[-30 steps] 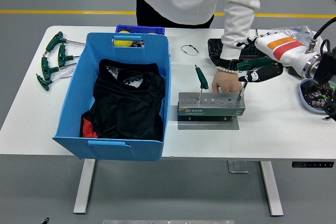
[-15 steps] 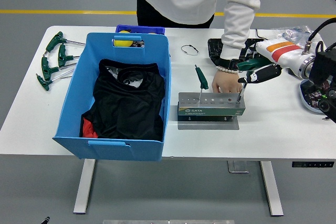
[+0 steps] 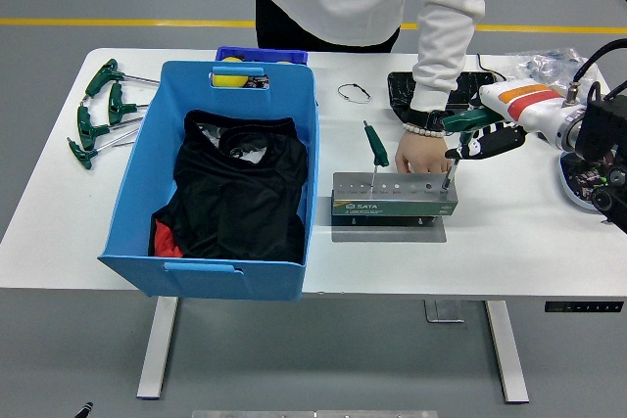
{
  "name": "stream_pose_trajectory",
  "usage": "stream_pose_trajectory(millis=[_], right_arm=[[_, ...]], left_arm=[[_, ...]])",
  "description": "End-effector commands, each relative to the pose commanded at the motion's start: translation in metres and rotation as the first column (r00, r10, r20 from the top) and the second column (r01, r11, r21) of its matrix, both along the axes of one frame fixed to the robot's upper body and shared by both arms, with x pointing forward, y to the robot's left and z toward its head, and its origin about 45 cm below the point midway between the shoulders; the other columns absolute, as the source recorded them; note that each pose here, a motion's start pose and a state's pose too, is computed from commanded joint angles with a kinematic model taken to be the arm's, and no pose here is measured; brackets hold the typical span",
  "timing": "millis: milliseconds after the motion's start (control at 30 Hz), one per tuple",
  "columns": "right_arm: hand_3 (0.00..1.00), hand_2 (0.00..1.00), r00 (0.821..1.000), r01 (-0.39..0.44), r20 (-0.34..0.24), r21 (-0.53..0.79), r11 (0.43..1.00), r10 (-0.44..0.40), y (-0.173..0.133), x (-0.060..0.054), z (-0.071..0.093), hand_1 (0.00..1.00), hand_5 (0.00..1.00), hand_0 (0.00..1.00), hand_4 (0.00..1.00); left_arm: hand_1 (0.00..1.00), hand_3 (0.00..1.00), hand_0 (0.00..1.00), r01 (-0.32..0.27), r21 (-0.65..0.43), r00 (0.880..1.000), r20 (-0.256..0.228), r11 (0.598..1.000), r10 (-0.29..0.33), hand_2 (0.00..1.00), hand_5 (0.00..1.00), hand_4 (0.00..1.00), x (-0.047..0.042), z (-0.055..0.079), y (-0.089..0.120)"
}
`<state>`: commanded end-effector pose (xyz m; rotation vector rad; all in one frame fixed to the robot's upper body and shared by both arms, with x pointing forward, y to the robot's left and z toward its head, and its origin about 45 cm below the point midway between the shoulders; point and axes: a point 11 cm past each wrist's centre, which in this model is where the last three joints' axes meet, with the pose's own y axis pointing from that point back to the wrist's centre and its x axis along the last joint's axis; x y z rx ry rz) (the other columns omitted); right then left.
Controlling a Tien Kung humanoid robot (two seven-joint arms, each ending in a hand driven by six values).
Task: Lift tool from toolbox,place it in box,lift tool from toolbox,place it in box
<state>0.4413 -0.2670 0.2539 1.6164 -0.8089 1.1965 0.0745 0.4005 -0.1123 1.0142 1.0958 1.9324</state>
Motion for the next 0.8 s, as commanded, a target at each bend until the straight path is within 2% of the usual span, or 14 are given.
stream_pose_trajectory(millis=[100, 133, 300, 333, 500, 533, 700, 733, 800], right_arm=[[0.299, 0.274, 1.000, 0.010, -0.001, -0.001, 1.000, -0.010, -0.0010, 0.0003, -0.0019, 0.250, 0.787, 0.330, 0.998], [0.260, 0.242, 1.000, 0.012, -0.001, -0.002, 1.000, -0.012, -0.0013, 0.0003, -0.0025, 0.204, 0.795, 0.278, 0.998], [0.260, 0.242, 1.000, 0.019, 0.002, -0.001, 1.000, -0.019, -0.0015, -0.0001, -0.0043, 0.204, 0.795, 0.278, 0.998], [0.227, 0.211, 1.000, 0.020, 0.003, -0.001, 1.000, -0.020, -0.0016, -0.0002, -0.0049, 0.172, 0.802, 0.235, 0.998], [0.227, 0.211, 1.000, 0.024, 0.005, -0.003, 1.000, -0.024, -0.0026, -0.0006, -0.0070, 0.172, 0.802, 0.235, 0.998], [0.194, 0.173, 1.000, 0.025, 0.006, -0.002, 1.000, -0.025, -0.0028, -0.0007, -0.0073, 0.135, 0.810, 0.194, 0.998], [0.194, 0.173, 1.000, 0.022, 0.015, 0.008, 1.000, -0.022, -0.0022, -0.0012, -0.0071, 0.135, 0.810, 0.194, 0.998], [0.148, 0.134, 1.000, 0.021, 0.017, 0.012, 1.000, -0.022, -0.0019, -0.0013, -0.0068, 0.097, 0.811, 0.153, 0.998], [0.148, 0.134, 0.999, 0.024, 0.021, 0.024, 0.999, -0.025, -0.0019, -0.0010, -0.0062, 0.097, 0.811, 0.153, 0.998]], left_arm=[[0.869, 0.792, 0.835, 0.001, 0.000, 1.000, 0.000, 1.000, -0.001, 0.892, 0.617, 0.756, 0.0000, 0.0000, -0.0001], [0.867, 0.791, 0.835, 0.001, -0.001, 1.000, 0.000, 1.000, -0.001, 0.891, 0.614, 0.755, 0.0001, 0.0000, -0.0002], [0.867, 0.791, 0.835, 0.002, -0.001, 1.000, 0.000, 1.000, -0.002, 0.891, 0.614, 0.755, 0.0001, -0.0001, -0.0002], [0.869, 0.791, 0.835, 0.003, -0.001, 1.000, 0.000, 1.000, -0.003, 0.890, 0.612, 0.753, 0.0001, 0.0000, -0.0002], [0.869, 0.791, 0.835, 0.004, 0.000, 1.000, 0.001, 1.000, -0.004, 0.890, 0.612, 0.753, 0.0000, 0.0000, 0.0000], [0.868, 0.788, 0.834, 0.004, 0.000, 1.000, 0.001, 1.000, -0.004, 0.890, 0.612, 0.753, -0.0001, 0.0000, 0.0000], [0.868, 0.788, 0.834, 0.006, 0.000, 1.000, 0.000, 1.000, -0.006, 0.890, 0.612, 0.753, -0.0003, 0.0001, 0.0004], [0.868, 0.788, 0.834, 0.006, 0.000, 1.000, 0.000, 1.000, -0.006, 0.889, 0.612, 0.752, -0.0004, 0.0001, 0.0005], [0.868, 0.788, 0.834, 0.006, 0.001, 1.000, 0.000, 1.000, -0.006, 0.889, 0.612, 0.752, -0.0001, 0.0002, 0.0008]])
